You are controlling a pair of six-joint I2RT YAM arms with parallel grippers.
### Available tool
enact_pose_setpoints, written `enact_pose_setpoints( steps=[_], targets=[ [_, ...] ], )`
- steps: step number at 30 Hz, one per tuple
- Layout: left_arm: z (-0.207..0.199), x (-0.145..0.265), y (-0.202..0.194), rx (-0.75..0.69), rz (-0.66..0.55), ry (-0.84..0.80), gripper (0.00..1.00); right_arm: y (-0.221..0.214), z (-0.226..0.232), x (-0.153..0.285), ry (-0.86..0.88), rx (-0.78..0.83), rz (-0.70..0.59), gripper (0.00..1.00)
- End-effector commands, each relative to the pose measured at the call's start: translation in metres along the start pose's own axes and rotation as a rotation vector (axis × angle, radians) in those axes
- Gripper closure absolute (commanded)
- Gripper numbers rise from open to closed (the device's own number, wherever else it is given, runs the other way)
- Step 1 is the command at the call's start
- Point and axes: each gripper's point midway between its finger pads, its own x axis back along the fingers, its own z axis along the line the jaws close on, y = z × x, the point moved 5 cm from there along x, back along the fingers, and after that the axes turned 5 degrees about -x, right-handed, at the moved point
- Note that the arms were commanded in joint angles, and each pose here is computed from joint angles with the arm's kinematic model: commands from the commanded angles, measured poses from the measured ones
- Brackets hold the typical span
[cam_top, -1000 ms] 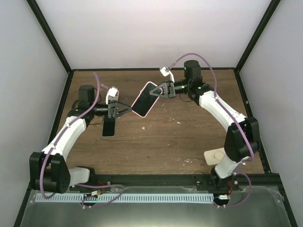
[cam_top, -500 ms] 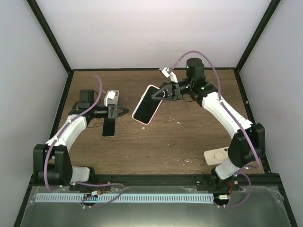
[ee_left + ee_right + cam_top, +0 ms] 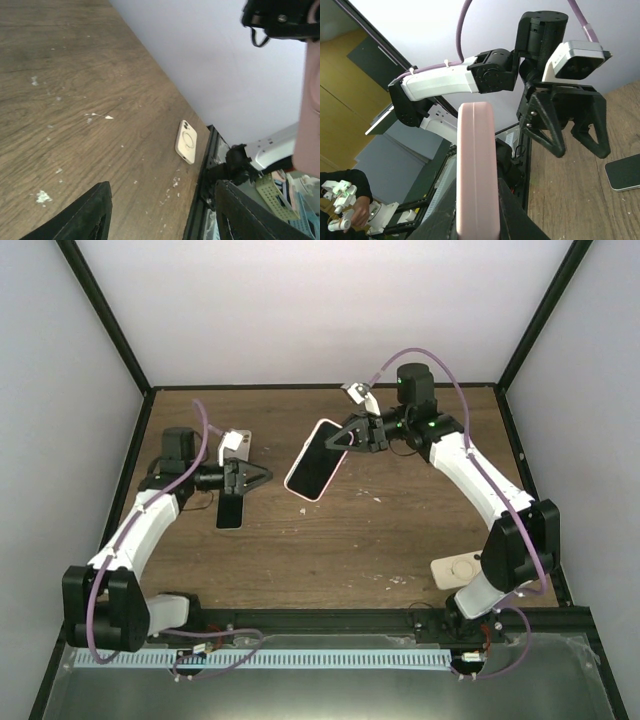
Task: Take the phone out of the phone case
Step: Remove the phone case from the phone.
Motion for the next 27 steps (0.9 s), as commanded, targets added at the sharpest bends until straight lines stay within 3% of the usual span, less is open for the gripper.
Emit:
enact_pose_setpoints(
  steps=[1, 12, 27],
  targets=[
    [-0.035, 0.003, 0.008, -0.117, -0.007, -0.1, 0.41, 0.004, 0.017, 0.004, 0.067, 0.053, 0.024, 0.99],
    [-0.073, 0.005, 0.003, -0.164, 0.022, -0.242, 0.33, 0.001, 0.016, 0.003, 0.058, 0.066, 0.018, 0.99],
    [-0.088, -0.005, 0.005, -0.165, 0.042, -0.297, 0.36, -0.002, 0.017, 0.0, 0.073, 0.065, 0.028, 0.99]
  ],
)
